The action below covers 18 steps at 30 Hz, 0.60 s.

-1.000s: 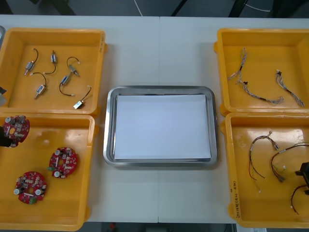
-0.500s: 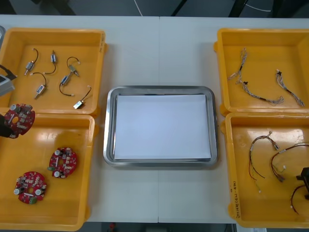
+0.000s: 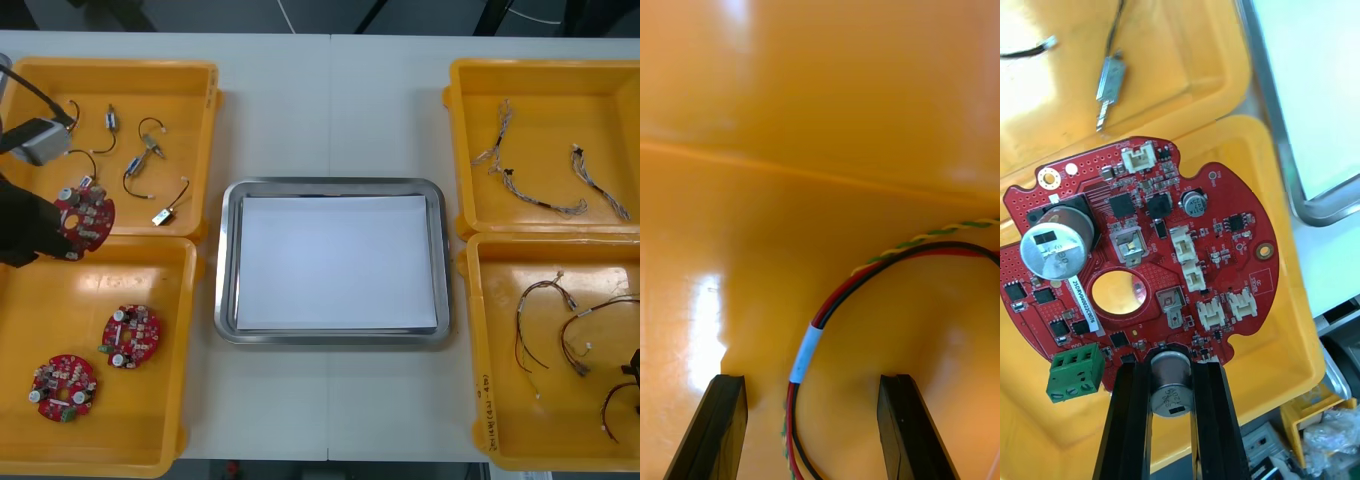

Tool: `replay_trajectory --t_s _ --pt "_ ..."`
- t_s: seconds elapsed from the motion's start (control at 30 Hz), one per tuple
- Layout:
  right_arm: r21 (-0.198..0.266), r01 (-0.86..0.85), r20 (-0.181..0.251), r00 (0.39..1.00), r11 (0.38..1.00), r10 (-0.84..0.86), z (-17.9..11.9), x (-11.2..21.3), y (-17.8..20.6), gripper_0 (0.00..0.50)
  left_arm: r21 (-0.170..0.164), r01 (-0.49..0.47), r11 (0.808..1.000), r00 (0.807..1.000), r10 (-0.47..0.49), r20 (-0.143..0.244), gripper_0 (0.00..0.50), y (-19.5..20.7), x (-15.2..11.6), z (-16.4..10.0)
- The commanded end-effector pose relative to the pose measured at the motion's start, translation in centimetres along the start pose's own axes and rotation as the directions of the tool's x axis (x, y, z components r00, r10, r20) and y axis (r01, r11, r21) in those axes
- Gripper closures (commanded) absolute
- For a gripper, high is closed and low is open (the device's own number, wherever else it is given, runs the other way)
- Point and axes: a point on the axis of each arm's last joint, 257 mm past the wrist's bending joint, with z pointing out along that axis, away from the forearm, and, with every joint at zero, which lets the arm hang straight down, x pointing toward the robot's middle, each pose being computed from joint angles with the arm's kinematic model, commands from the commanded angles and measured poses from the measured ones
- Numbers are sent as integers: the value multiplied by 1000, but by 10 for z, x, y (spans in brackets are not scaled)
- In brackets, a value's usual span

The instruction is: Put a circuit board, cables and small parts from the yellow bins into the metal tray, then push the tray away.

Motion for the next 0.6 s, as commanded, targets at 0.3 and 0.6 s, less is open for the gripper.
replay_trajectory --t_s 0.3,0.6 --pt "12 -29 22 999 999 29 -1 -5 -5 0 32 47 998 998 -48 44 500 -75 -58 10" --pt "9 -30 19 999 1000 30 0 -2 -3 204 35 71 997 995 -73 69 499 -128 -88 43"
